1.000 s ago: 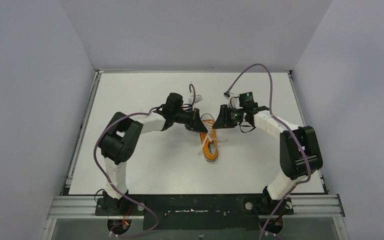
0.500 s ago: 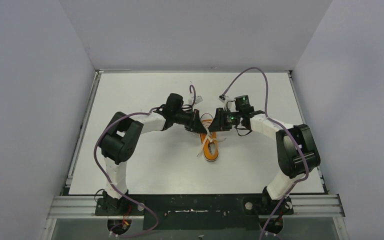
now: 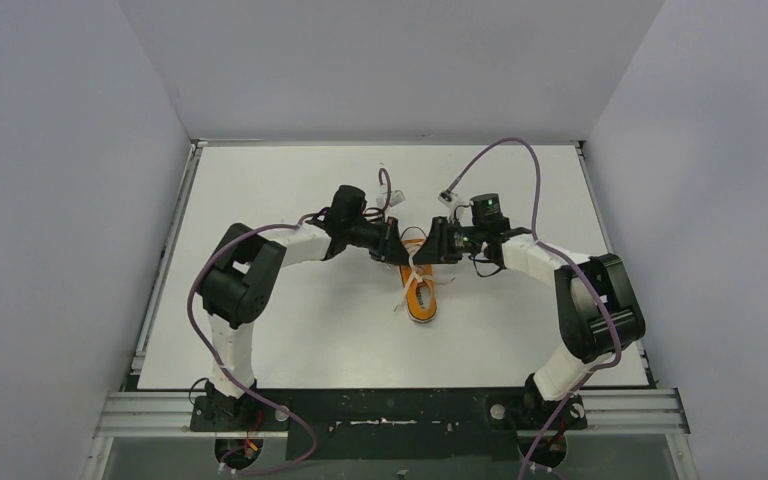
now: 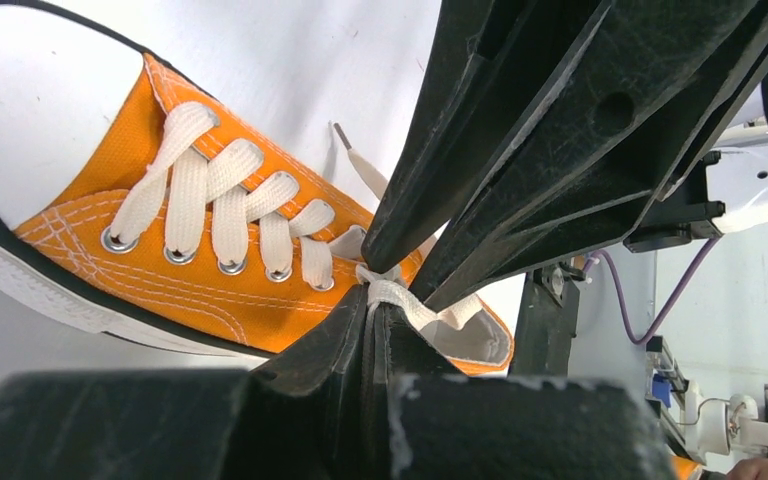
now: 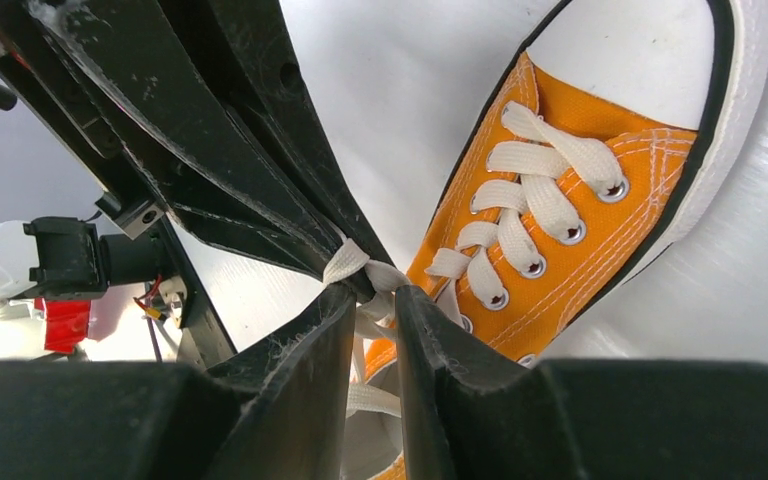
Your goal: Tie the shoes
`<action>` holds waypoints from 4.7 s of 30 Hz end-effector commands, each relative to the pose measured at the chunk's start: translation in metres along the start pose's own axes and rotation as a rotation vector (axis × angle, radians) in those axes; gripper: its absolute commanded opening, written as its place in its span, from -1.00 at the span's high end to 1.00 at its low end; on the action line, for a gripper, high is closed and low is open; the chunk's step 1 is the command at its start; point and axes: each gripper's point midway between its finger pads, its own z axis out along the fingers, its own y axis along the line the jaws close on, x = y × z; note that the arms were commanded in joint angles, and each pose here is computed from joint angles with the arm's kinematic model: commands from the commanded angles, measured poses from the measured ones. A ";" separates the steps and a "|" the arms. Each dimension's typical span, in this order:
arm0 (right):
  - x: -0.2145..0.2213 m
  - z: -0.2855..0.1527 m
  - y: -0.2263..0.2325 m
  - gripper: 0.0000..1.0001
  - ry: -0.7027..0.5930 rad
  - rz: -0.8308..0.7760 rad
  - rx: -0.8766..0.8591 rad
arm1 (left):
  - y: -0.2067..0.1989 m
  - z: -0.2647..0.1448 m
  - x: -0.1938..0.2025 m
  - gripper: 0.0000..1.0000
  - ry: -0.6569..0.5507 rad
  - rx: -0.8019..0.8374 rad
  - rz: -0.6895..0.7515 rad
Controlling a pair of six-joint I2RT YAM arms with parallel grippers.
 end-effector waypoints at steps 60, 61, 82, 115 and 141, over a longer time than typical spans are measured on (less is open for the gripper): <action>0.003 -0.046 -0.011 1.00 0.121 -0.108 0.509 | -0.022 -0.027 0.004 1.00 -0.019 0.032 0.050; 0.005 -0.046 -0.013 0.99 0.125 -0.103 0.532 | -0.022 -0.027 0.007 1.00 -0.017 0.029 0.046; -0.020 -0.049 -0.039 1.00 0.070 -0.147 0.650 | -0.004 -0.043 0.030 1.00 -0.003 -0.056 -0.044; -0.010 -0.028 -0.013 0.15 -0.011 0.172 0.362 | -0.018 -0.029 0.025 1.00 -0.015 0.040 -0.035; -0.023 -0.037 -0.020 0.25 -0.006 0.182 0.374 | -0.008 -0.030 0.035 1.00 -0.003 -0.018 -0.071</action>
